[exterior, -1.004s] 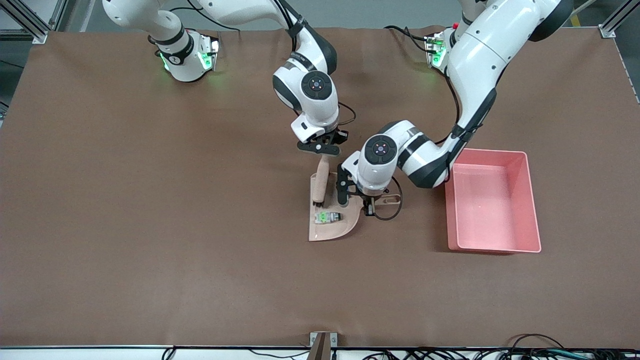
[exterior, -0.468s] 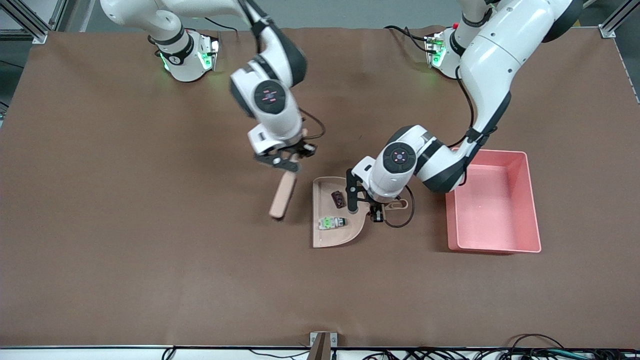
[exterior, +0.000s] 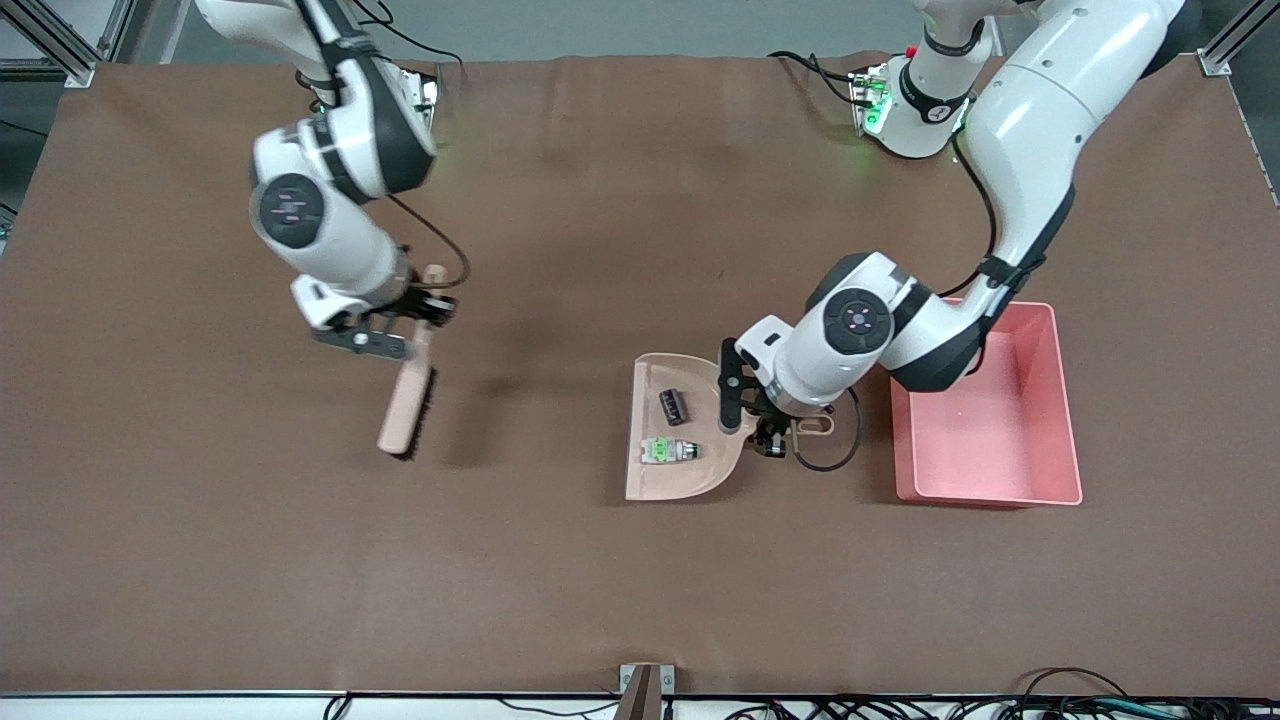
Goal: Clean e-waste and dump in bin
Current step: 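Carry the dustpan to the bin with the left gripper while the right drops the brush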
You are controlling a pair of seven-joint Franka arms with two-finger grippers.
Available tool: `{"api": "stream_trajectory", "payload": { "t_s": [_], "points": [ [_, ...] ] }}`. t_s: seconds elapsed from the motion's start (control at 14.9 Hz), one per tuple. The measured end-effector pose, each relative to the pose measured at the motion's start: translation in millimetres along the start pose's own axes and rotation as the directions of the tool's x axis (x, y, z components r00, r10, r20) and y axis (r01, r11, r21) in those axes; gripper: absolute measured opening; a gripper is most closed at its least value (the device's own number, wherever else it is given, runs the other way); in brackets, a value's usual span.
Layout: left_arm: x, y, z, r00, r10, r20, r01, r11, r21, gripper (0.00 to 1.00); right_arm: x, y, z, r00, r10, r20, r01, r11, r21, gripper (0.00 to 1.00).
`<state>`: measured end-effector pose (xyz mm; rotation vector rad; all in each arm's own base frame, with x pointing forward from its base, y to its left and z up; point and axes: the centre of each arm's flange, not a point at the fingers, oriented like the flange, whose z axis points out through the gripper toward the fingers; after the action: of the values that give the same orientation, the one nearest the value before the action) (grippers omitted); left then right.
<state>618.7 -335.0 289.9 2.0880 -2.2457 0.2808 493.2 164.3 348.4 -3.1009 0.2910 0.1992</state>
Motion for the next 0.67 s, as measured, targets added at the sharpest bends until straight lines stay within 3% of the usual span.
{"api": "stream_trajectory", "payload": {
  "t_s": [0.33,0.67],
  "points": [
    [-56,-31,-60,0.996,-0.054,-0.073,0.057,0.998,0.040,0.34,-36,117,79,0.996,-0.083,-0.027,0.083,0.997,0.004,0.26],
    [-132,-45,-128,0.987,-0.147,-0.068,0.149,0.988,0.033,0.34,-50,168,111,0.996,-0.087,-0.021,0.087,0.996,0.006,0.26]
  ]
}}
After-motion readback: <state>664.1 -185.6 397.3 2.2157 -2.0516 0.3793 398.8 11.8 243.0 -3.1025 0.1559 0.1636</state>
